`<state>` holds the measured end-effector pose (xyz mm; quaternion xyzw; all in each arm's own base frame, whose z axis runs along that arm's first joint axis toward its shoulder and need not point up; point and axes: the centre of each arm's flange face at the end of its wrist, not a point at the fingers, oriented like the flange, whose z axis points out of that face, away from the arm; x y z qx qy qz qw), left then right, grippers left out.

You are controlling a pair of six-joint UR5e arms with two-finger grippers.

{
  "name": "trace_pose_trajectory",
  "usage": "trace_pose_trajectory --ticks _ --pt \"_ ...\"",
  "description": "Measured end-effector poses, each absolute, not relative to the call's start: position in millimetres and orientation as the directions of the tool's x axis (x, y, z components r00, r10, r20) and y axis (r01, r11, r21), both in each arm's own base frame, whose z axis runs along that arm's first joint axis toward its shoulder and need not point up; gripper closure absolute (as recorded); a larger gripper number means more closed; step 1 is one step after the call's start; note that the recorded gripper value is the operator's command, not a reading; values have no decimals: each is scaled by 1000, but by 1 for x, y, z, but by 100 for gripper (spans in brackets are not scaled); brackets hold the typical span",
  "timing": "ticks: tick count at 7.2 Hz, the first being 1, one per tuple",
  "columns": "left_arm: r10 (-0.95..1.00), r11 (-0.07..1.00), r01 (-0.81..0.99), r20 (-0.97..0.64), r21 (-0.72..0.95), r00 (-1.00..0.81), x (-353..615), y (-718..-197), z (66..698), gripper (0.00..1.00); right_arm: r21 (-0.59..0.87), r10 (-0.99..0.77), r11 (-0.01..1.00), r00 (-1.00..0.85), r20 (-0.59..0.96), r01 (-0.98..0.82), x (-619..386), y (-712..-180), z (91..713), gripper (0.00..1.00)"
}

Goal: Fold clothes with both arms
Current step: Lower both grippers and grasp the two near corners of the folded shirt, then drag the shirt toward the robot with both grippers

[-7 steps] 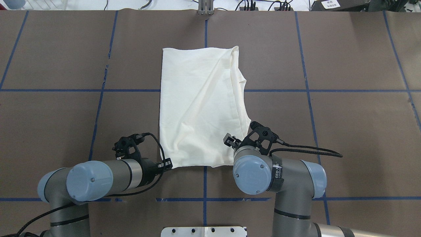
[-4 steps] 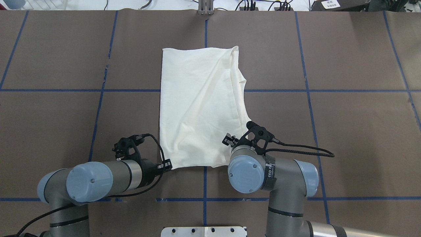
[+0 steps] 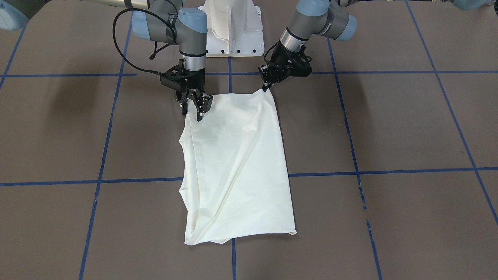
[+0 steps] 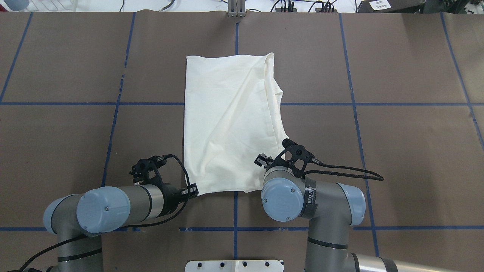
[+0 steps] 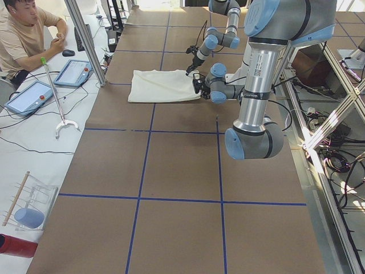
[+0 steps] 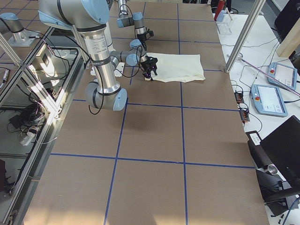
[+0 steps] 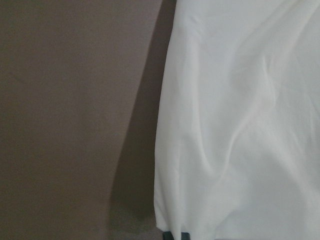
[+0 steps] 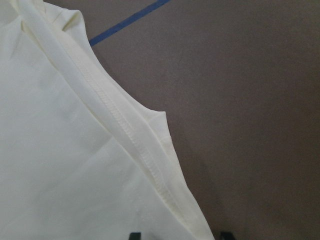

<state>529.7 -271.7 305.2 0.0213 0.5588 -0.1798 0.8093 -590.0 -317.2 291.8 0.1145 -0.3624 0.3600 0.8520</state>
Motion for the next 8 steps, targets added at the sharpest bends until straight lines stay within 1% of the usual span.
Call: trace_pose_trajectory --ticks 4,6,8 --pt "-262 936 310 -917 -166 300 526 -271 299 100 -76 527 714 463 712 -696 -584 -317 285 100" --pt "-253 941 297 -922 -164 292 497 -262 262 100 -104 516 720 429 742 -686 -560 -307 260 100" --pt "-262 945 272 -916 -180 303 449 -237 207 100 -133 491 761 430 758 -635 -513 -252 227 100"
